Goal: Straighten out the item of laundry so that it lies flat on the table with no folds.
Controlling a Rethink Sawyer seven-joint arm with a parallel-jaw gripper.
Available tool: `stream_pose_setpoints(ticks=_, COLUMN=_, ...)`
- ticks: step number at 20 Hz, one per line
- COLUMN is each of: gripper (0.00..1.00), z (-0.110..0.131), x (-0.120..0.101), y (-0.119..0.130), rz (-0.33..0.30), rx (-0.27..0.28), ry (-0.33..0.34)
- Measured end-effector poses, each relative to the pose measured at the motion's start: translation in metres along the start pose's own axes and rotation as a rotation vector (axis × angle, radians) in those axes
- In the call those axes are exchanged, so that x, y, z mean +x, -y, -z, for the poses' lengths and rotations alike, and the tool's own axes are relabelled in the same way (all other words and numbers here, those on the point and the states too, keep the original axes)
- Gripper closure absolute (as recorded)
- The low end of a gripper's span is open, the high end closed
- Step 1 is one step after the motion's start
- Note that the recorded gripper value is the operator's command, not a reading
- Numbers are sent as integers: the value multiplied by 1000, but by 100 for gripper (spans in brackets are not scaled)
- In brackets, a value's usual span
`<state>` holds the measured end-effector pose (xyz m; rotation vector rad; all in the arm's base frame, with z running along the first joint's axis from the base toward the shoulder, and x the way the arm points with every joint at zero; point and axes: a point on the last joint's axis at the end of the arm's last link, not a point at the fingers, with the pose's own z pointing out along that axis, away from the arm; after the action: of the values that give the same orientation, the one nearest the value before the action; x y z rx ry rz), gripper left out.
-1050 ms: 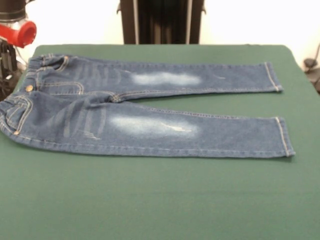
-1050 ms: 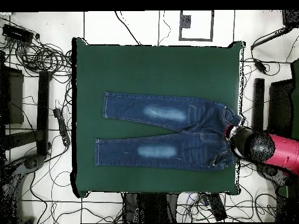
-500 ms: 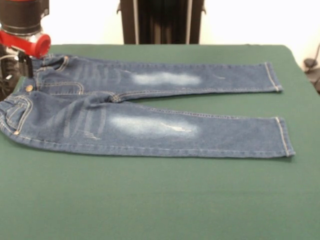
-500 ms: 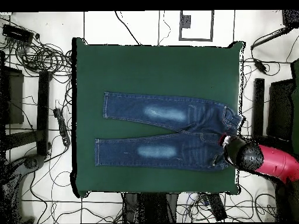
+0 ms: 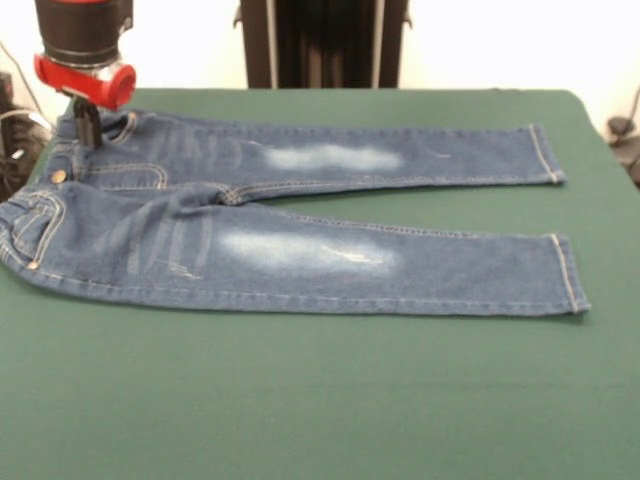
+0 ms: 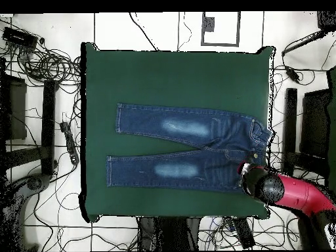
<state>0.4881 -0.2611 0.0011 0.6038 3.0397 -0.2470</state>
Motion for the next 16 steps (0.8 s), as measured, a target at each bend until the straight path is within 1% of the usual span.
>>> stream_pose_setpoints(ticks=5, gripper=100, z=-5, x=14, y=5, rz=-14, rx=-2, ry=7)
stream_pose_setpoints(ticks=9, gripper=100, z=-8, x=20, y=10, rz=-30, rx=-7, ry=21)
stream_pose_setpoints(ticks=13, gripper=100, z=-21, x=28, y=10, rz=-59, rx=-21, ry=25)
stream_pose_setpoints(ticks=16, gripper=100, z=-28, x=31, y=9, rz=-73, rx=-28, ry=29)
